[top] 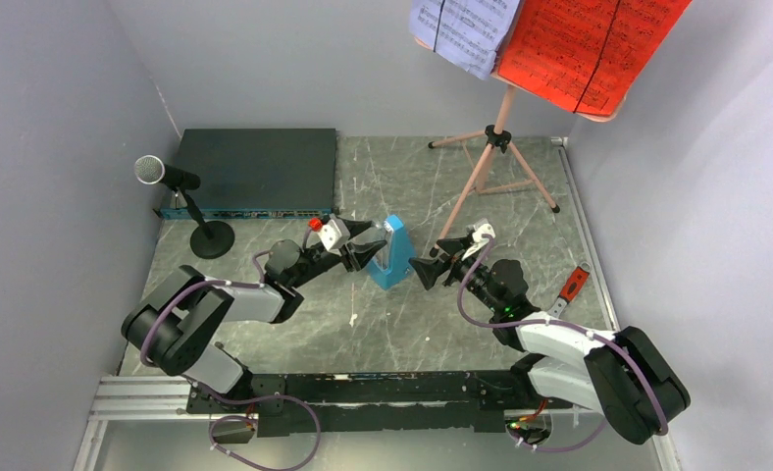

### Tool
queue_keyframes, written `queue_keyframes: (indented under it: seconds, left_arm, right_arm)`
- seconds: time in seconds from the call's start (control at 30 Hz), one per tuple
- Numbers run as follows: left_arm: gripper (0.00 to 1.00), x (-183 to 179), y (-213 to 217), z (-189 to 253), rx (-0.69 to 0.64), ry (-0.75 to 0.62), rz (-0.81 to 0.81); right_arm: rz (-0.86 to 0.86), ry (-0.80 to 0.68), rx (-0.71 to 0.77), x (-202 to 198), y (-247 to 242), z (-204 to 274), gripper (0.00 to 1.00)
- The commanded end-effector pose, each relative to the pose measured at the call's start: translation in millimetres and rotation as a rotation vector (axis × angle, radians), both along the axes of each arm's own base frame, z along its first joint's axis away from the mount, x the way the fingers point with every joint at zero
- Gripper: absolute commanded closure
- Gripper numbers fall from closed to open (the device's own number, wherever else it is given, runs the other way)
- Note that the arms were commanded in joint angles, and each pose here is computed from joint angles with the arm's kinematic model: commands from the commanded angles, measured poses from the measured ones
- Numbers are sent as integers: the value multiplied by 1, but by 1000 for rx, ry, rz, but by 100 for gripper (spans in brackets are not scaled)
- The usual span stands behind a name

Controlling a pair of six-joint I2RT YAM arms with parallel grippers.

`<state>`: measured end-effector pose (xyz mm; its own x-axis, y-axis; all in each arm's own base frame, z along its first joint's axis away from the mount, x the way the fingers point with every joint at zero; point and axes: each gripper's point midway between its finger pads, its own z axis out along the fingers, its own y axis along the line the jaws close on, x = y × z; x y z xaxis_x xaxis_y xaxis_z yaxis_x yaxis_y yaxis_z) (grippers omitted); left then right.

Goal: Pack up the instrument practice props

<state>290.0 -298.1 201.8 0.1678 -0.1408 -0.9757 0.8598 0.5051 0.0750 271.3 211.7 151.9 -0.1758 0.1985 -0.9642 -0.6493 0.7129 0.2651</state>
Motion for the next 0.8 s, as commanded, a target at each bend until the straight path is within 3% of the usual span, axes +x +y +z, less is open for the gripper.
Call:
queue_keyframes:
  seconds: [0.0, 0.77]
  left_arm:
    - [97, -2, -2, 10, -33, -34, -8]
    - [97, 2, -6, 2, -51, -3, -10]
  right_arm:
    - [-4, -67, 21, 8, 4, 24, 0]
    - [4, -60, 17, 8, 6, 23, 0]
